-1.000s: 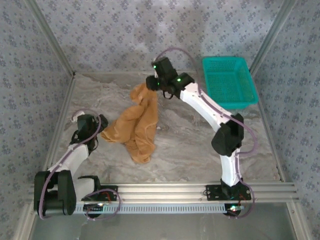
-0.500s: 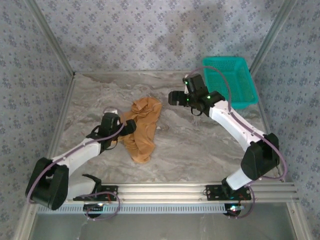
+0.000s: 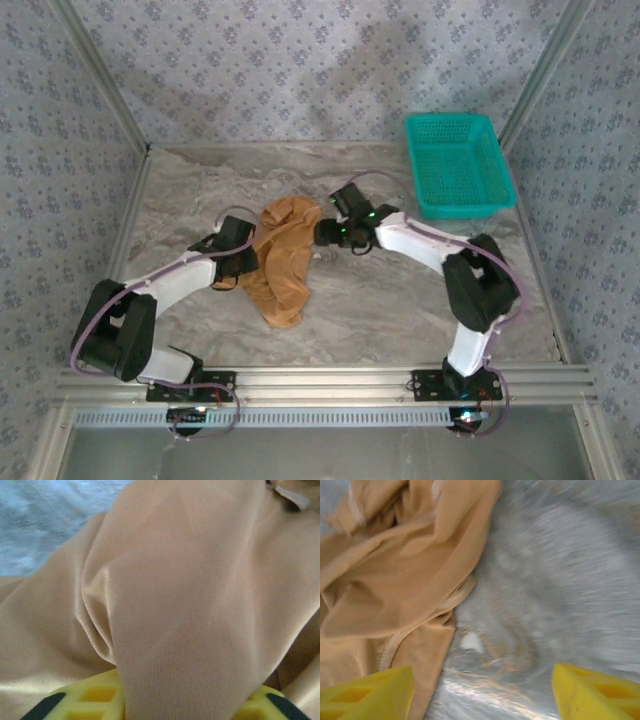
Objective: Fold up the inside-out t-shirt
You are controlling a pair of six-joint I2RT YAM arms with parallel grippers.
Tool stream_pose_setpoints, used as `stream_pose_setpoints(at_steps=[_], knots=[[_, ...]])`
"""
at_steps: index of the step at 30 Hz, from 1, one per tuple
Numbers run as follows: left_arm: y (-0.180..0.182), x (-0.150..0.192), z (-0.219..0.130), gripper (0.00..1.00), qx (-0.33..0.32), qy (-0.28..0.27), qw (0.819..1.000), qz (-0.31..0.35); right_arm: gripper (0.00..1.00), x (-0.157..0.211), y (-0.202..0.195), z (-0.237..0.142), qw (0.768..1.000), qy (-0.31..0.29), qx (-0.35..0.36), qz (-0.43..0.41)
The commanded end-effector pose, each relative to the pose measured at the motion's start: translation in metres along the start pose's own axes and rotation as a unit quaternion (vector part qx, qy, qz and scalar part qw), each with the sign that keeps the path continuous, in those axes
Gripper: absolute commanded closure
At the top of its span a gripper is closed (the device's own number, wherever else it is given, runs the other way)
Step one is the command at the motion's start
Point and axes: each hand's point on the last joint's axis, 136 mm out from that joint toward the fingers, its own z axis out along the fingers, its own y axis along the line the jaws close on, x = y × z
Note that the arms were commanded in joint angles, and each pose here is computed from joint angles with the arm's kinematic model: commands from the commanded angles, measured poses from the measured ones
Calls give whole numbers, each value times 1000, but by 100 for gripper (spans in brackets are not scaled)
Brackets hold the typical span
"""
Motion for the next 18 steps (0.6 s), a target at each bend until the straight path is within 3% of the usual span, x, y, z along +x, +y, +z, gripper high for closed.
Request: stream_pose_setpoints(at_steps=[1, 9, 10, 14, 18], knots=[[35, -8, -30, 82, -83, -17, 996, -3, 30, 15, 45, 13, 999, 23, -43, -17], [65, -1, -44, 79, -92, -16, 995, -43, 30, 89, 79, 19, 993, 79, -63, -54], [66, 2, -43, 76, -88, -9, 995, -45, 29, 97, 85, 17, 992, 85, -70, -61], [82, 6, -49, 41, -105, 11, 992, -68, 28, 120, 105, 15, 987, 98, -82, -96], [112, 15, -64, 27, -140, 28, 982, -126, 28, 131, 118, 23, 984, 113, -90, -108]])
